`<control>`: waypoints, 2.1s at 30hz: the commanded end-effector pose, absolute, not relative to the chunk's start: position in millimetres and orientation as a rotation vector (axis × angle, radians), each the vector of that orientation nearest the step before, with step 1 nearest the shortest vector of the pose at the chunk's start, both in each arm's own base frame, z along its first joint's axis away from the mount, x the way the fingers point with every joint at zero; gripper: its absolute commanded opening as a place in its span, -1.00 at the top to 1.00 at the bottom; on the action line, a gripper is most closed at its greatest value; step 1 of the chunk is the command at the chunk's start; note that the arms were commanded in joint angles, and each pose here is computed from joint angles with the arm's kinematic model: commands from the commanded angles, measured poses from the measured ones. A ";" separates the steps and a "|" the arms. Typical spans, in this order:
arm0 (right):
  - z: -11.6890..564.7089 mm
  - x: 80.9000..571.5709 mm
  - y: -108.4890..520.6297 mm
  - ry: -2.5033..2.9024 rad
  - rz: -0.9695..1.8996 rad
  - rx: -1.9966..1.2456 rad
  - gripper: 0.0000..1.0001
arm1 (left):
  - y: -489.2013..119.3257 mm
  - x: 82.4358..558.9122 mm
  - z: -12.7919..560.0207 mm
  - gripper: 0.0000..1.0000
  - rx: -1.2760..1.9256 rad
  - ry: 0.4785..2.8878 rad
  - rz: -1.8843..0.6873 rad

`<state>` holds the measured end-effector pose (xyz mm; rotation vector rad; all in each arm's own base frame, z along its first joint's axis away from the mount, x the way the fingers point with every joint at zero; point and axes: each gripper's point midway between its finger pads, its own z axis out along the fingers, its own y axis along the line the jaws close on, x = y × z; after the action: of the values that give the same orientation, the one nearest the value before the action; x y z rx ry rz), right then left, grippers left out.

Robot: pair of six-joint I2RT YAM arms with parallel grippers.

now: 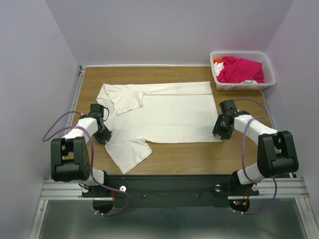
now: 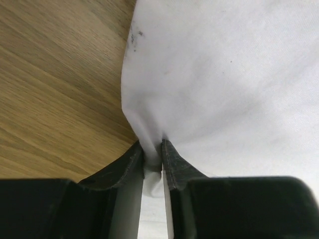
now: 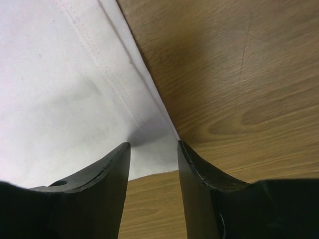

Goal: Fold and stack the t-shirts
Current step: Fold the tshirt

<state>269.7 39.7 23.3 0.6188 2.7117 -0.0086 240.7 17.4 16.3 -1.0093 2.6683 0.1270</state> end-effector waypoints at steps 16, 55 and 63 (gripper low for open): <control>26.2 248.8 29.4 2.698 -0.057 0.698 0.03 | 18.2 235.9 20.1 0.80 -0.978 2.672 0.125; 86.2 321.2 18.4 2.561 -0.082 0.616 0.99 | 31.4 266.1 66.7 1.00 -0.952 2.561 0.042; 91.7 345.0 19.6 2.560 -0.062 0.588 0.99 | 32.9 288.0 77.3 1.00 -0.941 2.553 0.001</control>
<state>326.7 28.5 75.8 0.6083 2.6059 -0.0343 275.2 24.3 64.8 -0.9613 2.5751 -0.0178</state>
